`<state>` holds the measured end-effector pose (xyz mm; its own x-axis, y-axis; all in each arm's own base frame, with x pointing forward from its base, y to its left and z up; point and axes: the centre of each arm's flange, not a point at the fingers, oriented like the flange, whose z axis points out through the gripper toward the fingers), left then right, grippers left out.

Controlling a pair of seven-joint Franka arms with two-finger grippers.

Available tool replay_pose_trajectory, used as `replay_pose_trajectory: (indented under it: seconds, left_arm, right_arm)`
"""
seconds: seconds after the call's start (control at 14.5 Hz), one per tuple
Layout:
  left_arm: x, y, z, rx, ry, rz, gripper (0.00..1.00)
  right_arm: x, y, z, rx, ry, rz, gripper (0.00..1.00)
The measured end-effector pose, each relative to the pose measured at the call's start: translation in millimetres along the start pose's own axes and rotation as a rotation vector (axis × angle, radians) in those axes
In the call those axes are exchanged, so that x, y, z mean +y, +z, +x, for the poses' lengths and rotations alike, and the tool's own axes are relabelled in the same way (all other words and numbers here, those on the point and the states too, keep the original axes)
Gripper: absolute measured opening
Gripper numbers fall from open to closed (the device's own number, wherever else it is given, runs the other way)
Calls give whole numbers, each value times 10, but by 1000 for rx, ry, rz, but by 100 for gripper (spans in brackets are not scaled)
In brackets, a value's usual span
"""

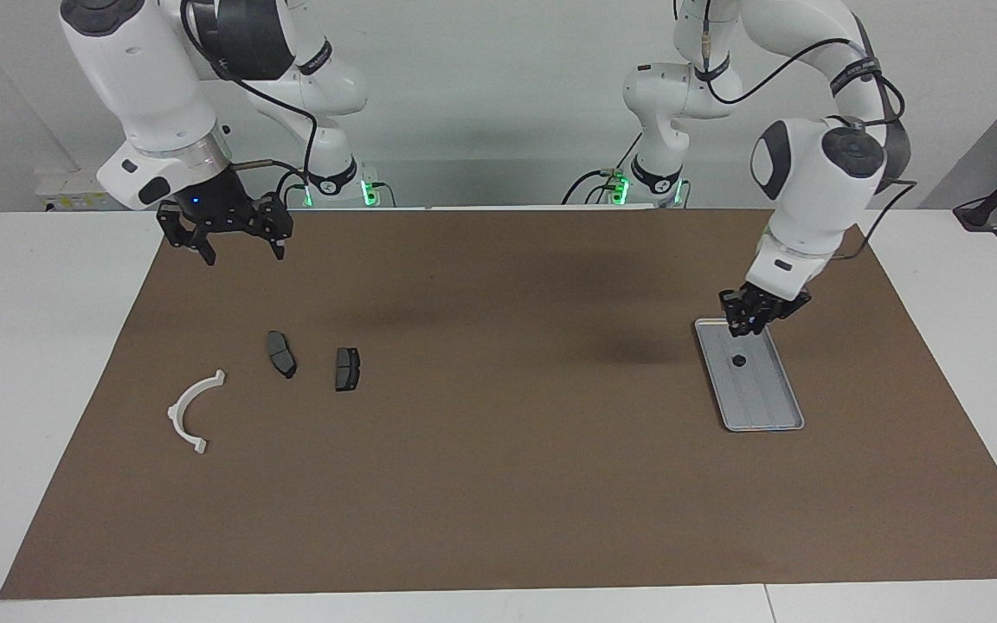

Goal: Pick bearing gear from pile to tray
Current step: 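Carry the second bearing to the tray with the left gripper and lower it, then open the left gripper and withdraw it from the tray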

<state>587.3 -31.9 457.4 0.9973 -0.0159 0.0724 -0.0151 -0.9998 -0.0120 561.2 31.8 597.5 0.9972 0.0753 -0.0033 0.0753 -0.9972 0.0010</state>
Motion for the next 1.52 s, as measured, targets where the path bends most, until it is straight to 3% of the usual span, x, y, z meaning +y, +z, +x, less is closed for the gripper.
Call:
replay_pose_trajectory:
  seconds: [0.21, 0.69, 1.52]
  left_arm:
    - [-333, 225, 26, 42, 5, 3, 34]
    - [-249, 1209, 155, 71, 21, 9, 34]
    - [-240, 1526, 113, 93, 21, 10, 34]
  right_arm:
    - [0, 0, 0, 0, 0, 0, 100]
    - [-4, 0, 0, 0, -1, 0, 100]
    - [7, 3, 0, -1, 1, 0, 100]
